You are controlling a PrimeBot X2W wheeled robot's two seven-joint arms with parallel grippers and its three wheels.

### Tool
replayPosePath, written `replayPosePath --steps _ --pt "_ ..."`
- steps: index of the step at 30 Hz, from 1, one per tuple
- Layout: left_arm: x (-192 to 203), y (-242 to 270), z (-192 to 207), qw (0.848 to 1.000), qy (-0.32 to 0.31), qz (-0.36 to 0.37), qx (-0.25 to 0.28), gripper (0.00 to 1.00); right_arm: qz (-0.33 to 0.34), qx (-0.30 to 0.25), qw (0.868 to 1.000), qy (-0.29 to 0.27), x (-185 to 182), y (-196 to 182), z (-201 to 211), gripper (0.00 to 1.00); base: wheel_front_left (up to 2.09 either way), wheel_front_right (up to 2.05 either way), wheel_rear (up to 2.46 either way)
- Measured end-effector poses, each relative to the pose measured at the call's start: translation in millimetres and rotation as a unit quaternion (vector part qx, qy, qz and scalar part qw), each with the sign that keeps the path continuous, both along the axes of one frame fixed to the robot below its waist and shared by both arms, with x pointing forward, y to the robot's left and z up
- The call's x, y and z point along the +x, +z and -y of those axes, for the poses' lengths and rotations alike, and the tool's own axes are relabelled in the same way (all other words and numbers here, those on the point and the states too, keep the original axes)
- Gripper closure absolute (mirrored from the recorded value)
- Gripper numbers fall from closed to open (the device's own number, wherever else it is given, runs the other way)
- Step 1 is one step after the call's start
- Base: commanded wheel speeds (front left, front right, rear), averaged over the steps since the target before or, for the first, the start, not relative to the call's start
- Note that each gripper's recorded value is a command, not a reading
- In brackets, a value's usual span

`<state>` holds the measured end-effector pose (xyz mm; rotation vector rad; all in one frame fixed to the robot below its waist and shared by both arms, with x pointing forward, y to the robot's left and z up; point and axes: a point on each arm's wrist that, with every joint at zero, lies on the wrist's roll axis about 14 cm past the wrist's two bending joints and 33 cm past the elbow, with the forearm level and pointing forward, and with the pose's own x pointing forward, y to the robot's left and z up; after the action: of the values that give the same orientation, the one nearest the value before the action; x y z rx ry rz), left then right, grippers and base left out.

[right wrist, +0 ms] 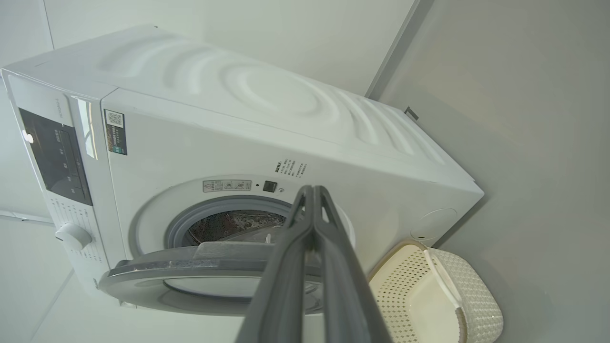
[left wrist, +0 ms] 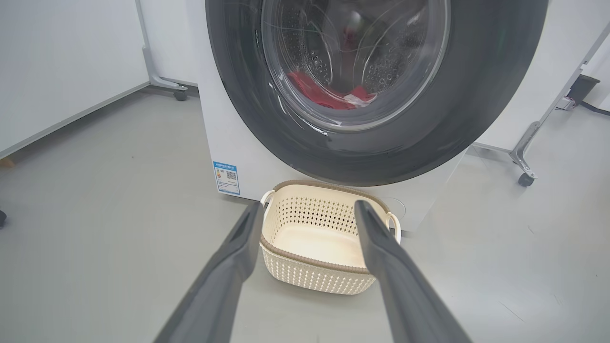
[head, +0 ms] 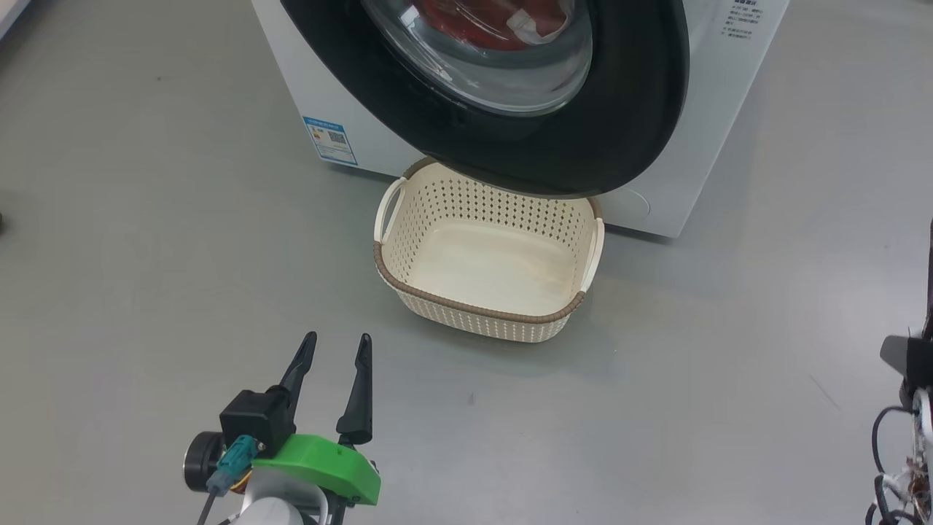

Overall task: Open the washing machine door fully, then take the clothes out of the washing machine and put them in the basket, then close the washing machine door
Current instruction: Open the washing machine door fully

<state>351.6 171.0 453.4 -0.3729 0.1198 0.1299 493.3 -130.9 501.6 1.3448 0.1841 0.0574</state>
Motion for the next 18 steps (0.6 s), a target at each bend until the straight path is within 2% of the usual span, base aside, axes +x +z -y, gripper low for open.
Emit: replayPosePath --steps 5,12,18 --pt "1.8 -2.3 -1.0 1.0 0.002 -0.004 -0.001 0.0 0.023 0.042 0.998 0.031 24.5 24.6 -12.7 1.0 0.0 0.0 0.0" --pt "7.2 -4.1 2.7 1.0 -0.004 -0.007 -0.005 0.0 0.062 0.03 0.996 0.064 60.2 54.9 -17.4 1.0 0.0 0.0 0.0" --pt "8.2 -8.1 -0.7 1.0 0.002 -0.015 -0.005 0.0 0.06 0.036 0.992 0.101 89.2 59.1 -35.6 1.0 0.0 0.0 0.0"
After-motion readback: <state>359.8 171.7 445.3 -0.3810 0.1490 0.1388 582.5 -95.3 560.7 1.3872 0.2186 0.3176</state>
